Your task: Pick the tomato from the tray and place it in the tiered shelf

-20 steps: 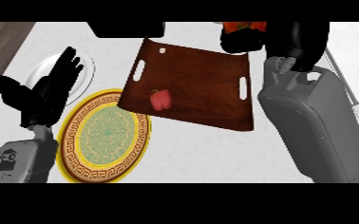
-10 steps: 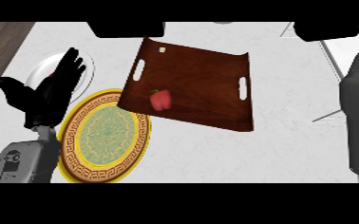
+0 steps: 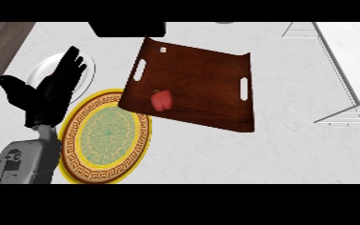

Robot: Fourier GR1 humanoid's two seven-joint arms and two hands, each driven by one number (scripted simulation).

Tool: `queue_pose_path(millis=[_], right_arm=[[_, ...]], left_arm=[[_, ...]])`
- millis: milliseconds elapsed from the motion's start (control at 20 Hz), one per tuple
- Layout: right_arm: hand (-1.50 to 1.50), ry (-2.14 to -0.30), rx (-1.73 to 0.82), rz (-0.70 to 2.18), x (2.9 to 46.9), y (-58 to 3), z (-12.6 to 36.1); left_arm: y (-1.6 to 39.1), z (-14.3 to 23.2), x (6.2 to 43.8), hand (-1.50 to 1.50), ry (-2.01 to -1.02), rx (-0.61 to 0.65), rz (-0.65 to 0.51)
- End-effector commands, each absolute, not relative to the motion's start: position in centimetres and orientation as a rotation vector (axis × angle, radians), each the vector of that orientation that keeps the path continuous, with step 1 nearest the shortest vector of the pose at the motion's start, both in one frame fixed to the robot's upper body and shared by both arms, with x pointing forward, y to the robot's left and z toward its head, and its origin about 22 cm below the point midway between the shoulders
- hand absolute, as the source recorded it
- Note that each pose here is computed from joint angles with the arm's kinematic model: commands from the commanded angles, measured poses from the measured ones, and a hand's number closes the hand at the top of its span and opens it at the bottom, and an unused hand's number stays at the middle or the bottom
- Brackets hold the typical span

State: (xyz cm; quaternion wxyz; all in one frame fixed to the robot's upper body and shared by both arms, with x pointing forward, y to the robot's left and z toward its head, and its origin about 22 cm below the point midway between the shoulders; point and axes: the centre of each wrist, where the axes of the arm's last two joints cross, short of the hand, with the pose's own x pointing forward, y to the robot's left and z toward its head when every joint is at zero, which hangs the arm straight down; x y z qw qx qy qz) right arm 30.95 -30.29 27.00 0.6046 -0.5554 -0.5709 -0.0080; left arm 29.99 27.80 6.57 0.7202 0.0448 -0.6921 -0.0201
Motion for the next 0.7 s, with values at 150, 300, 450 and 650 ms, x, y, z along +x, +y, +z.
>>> queue_pose_path(millis=[150, 300, 450, 650], right_arm=[[1.50, -1.304, -1.290, -0.056, 29.9, -36.4, 24.9], [1.50, -1.306, -1.287, -0.050, 28.1, -37.6, 22.4], [1.50, -1.308, -1.305, -0.065, 28.5, -39.6, 23.6], [1.50, -1.296, -1.312, -0.041, 29.1, -40.2, 21.1]], left_arm=[[28.6, 6.7, 31.3, 0.00, -1.545, 0.084, -0.051], [29.1, 8.1, 30.3, 0.00, -1.532, 0.069, -0.041], [26.6, 6.9, 31.4, 0.00, -1.533, 0.080, -0.034], [27.0, 6.0, 29.3, 0.00, -1.521, 0.085, -0.063]])
